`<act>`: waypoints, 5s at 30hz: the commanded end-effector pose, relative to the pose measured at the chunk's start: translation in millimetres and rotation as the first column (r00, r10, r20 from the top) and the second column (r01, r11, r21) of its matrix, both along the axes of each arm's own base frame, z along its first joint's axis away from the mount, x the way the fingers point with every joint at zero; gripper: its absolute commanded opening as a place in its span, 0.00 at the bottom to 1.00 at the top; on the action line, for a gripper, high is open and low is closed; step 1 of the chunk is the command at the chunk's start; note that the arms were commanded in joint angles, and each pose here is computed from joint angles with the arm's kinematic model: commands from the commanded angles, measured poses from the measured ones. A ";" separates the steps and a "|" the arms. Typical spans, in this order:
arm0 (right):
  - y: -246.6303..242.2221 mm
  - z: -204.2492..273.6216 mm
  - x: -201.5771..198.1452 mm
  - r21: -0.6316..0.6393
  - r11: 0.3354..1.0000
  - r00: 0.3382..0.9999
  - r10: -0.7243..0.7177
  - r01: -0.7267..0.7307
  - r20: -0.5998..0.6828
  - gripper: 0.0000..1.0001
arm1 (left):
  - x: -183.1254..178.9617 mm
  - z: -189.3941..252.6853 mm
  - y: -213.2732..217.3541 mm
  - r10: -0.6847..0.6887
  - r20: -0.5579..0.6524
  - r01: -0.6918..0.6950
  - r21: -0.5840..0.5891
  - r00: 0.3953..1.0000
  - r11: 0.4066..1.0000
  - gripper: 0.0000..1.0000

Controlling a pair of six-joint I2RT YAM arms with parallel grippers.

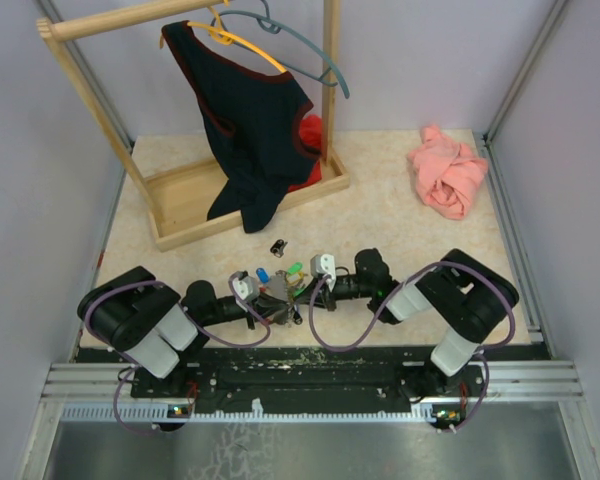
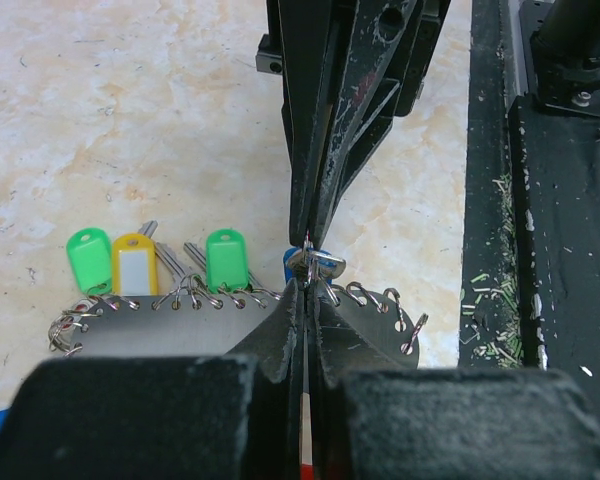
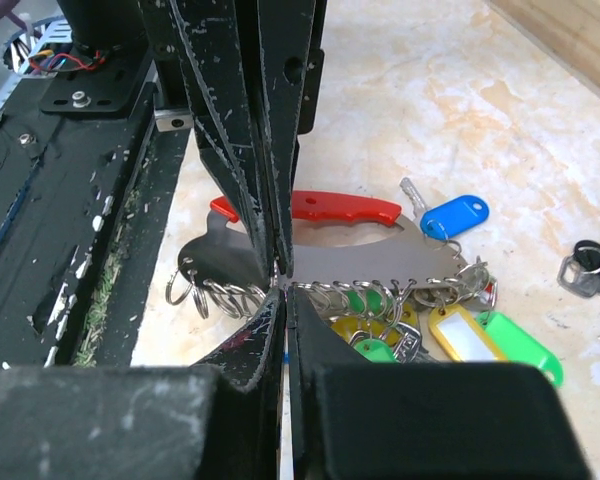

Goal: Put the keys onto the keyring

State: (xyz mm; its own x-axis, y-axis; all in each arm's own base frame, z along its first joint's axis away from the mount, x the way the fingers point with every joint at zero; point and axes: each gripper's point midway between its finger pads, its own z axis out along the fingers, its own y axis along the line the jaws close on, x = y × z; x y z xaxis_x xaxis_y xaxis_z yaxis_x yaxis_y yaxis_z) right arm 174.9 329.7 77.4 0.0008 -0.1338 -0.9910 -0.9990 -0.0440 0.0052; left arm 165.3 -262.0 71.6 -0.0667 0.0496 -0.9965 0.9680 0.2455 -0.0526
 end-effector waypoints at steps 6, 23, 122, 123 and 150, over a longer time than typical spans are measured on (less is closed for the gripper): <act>-3.1 15.8 0.4 0.026 1.000 0.998 0.003 -0.005 0.067 0.00 | 0.5 53.0 0.8 0.019 0.195 0.011 -0.153 0.981 0.988 0.01; -5.3 14.6 1.1 0.022 1.000 0.998 -0.012 0.010 0.064 0.00 | 0.5 52.6 0.5 0.017 0.196 0.013 -0.151 0.981 0.988 0.01; 0.1 14.7 1.8 0.035 0.999 0.998 -0.024 0.022 0.058 0.00 | 3.8 51.3 2.0 0.040 0.182 -0.012 -0.152 0.982 0.988 0.01; 0.1 14.6 1.5 0.034 0.999 0.998 -0.023 0.021 0.056 0.00 | 4.3 51.4 2.0 0.043 0.183 -0.014 -0.152 0.982 0.988 0.01; 1.4 14.2 -2.1 0.036 0.999 0.998 0.006 -0.008 0.055 0.00 | -1.5 51.3 -1.7 -0.004 0.189 0.033 -0.148 0.982 0.988 0.01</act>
